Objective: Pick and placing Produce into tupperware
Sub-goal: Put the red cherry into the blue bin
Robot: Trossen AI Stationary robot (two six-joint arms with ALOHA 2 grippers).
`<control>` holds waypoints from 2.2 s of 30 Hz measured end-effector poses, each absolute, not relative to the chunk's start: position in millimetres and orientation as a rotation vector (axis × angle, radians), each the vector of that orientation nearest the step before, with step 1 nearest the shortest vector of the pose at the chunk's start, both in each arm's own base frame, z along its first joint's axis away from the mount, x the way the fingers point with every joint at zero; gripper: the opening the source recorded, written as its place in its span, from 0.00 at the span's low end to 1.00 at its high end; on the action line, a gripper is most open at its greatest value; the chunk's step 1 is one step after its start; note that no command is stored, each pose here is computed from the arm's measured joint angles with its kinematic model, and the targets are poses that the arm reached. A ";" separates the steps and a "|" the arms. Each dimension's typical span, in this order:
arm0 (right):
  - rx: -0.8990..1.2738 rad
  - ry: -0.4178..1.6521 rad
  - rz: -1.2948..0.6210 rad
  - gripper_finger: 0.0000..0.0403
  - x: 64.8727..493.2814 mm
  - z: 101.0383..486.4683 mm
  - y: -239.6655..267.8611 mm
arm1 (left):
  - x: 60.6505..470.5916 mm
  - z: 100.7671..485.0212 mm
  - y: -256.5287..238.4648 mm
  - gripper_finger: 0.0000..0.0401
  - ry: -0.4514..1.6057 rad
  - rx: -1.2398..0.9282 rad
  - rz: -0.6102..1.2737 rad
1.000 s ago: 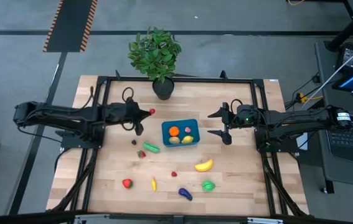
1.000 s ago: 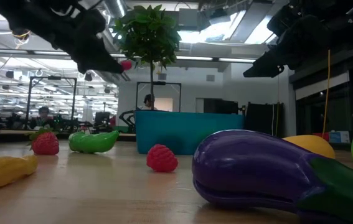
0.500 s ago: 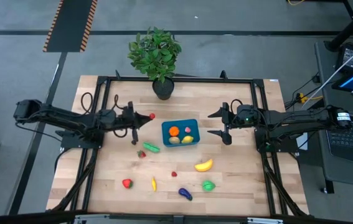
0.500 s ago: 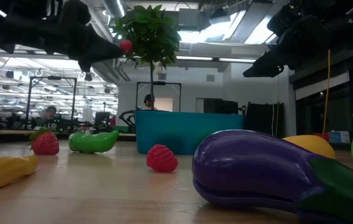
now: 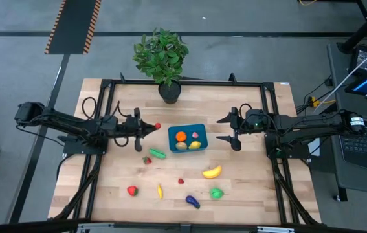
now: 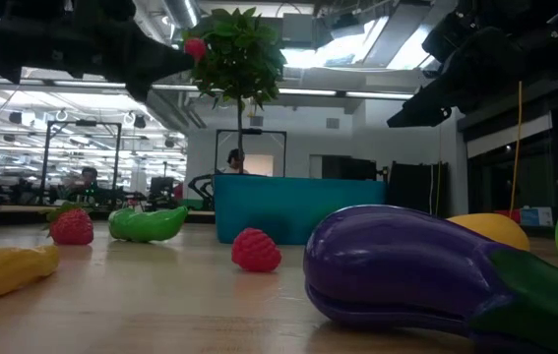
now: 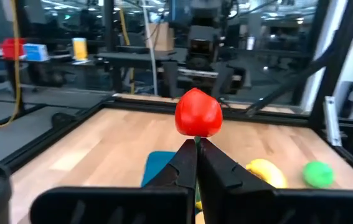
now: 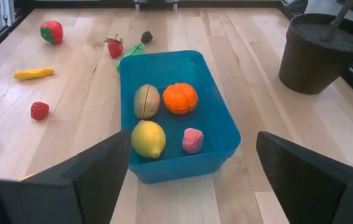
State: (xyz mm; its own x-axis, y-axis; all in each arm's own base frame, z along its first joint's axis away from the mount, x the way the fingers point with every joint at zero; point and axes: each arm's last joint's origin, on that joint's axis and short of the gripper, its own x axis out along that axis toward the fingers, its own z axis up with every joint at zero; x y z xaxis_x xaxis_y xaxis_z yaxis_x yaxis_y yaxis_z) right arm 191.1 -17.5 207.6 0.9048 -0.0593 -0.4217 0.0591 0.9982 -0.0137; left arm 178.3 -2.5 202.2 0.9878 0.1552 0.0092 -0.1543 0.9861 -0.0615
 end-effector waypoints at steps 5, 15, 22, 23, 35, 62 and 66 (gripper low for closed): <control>0.000 0.435 -0.058 0.86 191.1 207.6 -17.2 | 178.7 202.1 -6.2 0.00 -0.009 -0.050 0.026; 0.024 0.435 -0.062 0.86 191.1 207.6 -17.1 | 180.6 199.7 -4.6 0.00 -0.003 -0.089 0.107; 0.026 0.439 -0.063 0.86 190.9 207.2 -17.1 | 190.6 190.9 -9.8 0.00 0.024 -0.110 0.192; 0.026 0.442 -0.063 0.86 190.8 207.0 -17.1 | 193.9 190.7 -11.1 0.00 0.033 -0.112 0.208; 0.026 0.473 -0.062 0.86 189.5 204.4 -17.0 | 257.1 196.5 -13.6 0.00 0.311 -0.023 0.298; 0.029 0.525 -0.061 0.86 187.1 199.9 -16.7 | 368.3 205.8 16.5 0.00 0.941 0.171 0.207; 0.029 0.527 -0.061 0.86 187.0 199.7 -16.7 | 379.1 200.0 23.6 0.00 0.955 0.179 0.190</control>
State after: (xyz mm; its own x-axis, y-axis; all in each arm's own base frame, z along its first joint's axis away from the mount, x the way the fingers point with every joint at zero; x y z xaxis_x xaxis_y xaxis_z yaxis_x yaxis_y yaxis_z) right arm 187.0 -16.7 199.7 0.8627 -0.0510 -0.5031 0.0659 0.9978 0.0119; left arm 379.1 23.6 200.0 0.5630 0.2393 -0.7910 -0.0820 0.9686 0.2346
